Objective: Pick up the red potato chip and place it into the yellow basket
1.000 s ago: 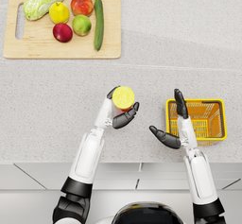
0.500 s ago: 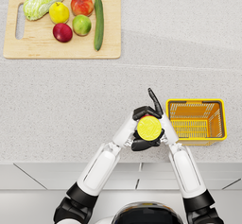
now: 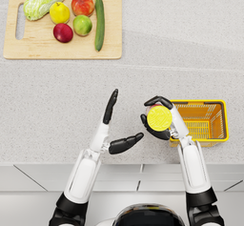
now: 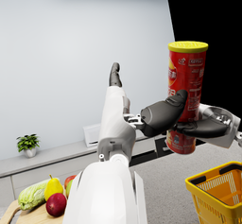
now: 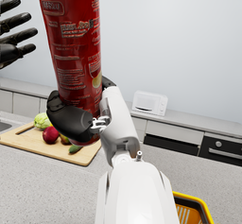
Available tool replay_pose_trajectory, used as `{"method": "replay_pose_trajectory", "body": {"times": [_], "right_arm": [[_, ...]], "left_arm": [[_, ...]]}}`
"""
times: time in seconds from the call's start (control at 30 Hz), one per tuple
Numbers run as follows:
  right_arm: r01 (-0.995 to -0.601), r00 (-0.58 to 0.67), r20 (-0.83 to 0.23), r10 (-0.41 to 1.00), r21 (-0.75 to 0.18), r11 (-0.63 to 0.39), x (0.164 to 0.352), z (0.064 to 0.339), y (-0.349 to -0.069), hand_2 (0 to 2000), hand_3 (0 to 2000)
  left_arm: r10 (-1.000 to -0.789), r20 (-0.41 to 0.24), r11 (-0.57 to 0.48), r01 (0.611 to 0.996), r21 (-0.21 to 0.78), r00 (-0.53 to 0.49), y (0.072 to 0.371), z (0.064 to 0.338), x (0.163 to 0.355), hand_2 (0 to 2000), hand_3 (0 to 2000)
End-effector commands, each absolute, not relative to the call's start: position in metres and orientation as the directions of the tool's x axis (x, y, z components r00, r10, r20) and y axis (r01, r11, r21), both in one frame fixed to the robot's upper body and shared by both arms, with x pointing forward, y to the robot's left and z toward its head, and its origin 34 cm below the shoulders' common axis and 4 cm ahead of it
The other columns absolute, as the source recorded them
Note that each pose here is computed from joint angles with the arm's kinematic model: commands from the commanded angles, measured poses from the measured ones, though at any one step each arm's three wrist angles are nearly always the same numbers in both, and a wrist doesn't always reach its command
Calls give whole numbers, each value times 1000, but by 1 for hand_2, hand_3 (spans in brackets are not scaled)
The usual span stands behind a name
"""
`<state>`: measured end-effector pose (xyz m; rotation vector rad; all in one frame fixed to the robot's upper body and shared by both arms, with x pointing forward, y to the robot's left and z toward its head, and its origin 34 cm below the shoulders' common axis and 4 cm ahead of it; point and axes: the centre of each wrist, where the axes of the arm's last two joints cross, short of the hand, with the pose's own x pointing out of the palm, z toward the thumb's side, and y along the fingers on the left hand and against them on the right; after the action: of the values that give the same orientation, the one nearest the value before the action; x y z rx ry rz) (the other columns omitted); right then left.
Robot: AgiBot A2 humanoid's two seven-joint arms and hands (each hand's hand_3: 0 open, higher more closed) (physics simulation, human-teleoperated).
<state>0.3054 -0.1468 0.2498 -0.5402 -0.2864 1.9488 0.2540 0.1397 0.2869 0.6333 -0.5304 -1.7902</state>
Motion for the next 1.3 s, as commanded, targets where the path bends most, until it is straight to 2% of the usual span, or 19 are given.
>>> {"method": "replay_pose_trajectory", "body": {"times": [0.03, 0.17, 0.3, 0.37, 0.43, 0.5, 0.57, 0.6, 0.63, 0.67, 0.73, 0.77, 0.87, 0.9, 1.0, 1.1, 1.13, 1.17, 1.3], "right_arm": [[-810, -198, -178, 964, -524, -263, 304, 273, -195, 2000, 2000], [-839, -41, -91, 995, -537, -84, 296, 267, -239, 2000, 2000], [-879, 30, -35, 999, -477, 9, 292, 243, -256, 2000, 2000], [-926, 29, -24, 999, -376, 18, 294, 228, -261, 2000, 2000], [-982, 15, -18, 1000, -188, 11, 298, 214, -262, 2000, 2000], [-997, 13, -11, 1000, -78, 12, 300, 203, -259, 2000, 2000], [-999, -12, -23, 1000, -37, -13, 301, 202, -256, 2000, 2000], [-999, -31, -34, 999, -34, -32, 300, 204, -257, 639, 1673], [-999, -2, -26, 1000, -38, -3, 300, 209, -257, 0, 1347], [-999, 32, -15, 999, -39, 32, 300, 211, -256, 0, 1020], [-965, 93, 2, 996, -247, 90, 295, 223, -249, 0, 367], [-938, 107, 2, 994, -332, 102, 292, 233, -245, 0, 40], [-850, 138, -5, 990, -514, 116, 294, 270, -243, 0, 0], [-839, 148, -4, 989, -530, 123, 298, 274, -245, 0, 0], [-843, 182, 25, 983, -511, 169, 305, 266, -253, 0, 0], [-850, 182, 25, 983, -498, 171, 307, 260, -252, 0, 0], [-853, 182, 26, 983, -494, 171, 304, 256, -251, 0, 0], [-854, 183, 26, 983, -491, 172, 305, 256, -252, 0, 0], [-856, 184, 26, 983, -487, 173, 306, 254, -252, 0, 0]], "left_arm": [[-998, -62, -61, 722, 690, -25, 200, 297, 245, 0, 0], [-999, -41, -19, 777, 629, 9, 210, 279, 256, 0, 0], [-999, -39, -20, 820, 572, 2, 209, 265, 269, 0, 0], [-999, -35, -15, 829, 559, 6, 210, 262, 272, 0, 0], [-999, -34, -14, 834, 552, 6, 210, 260, 273, 0, 0], [-999, -35, -18, 834, 552, 1, 209, 259, 270, 0, 0], [-1000, -30, -8, 836, 549, 10, 211, 259, 273, 0, 0], [-1000, -29, -8, 834, 552, 10, 211, 260, 273, 0, 0], [-1000, -30, -12, 840, 542, 6, 210, 256, 272, 0, 0], [-1000, -30, -11, 841, 542, 7, 210, 256, 272, 0, 0], [-1000, -28, -9, 841, 541, 8, 211, 256, 272, 0, 0], [-1000, -26, -5, 826, 564, 11, 211, 266, 278, 0, 0], [-999, -11, 27, 795, 606, 42, 220, 288, 293, 0, 0], [-999, -5, 40, 790, 612, 54, 224, 293, 297, 0, 0], [-995, 21, 91, 787, 610, 98, 239, 295, 299, 0, 0], [-990, 45, 138, 799, 586, 137, 251, 287, 299, 0, 0], [-990, 44, 136, 813, 566, 135, 250, 279, 300, 0, 0], [-993, 32, 112, 810, 576, 114, 243, 282, 298, 0, 0], [-991, 42, 130, 820, 558, 129, 248, 276, 299, 0, 0]]}}
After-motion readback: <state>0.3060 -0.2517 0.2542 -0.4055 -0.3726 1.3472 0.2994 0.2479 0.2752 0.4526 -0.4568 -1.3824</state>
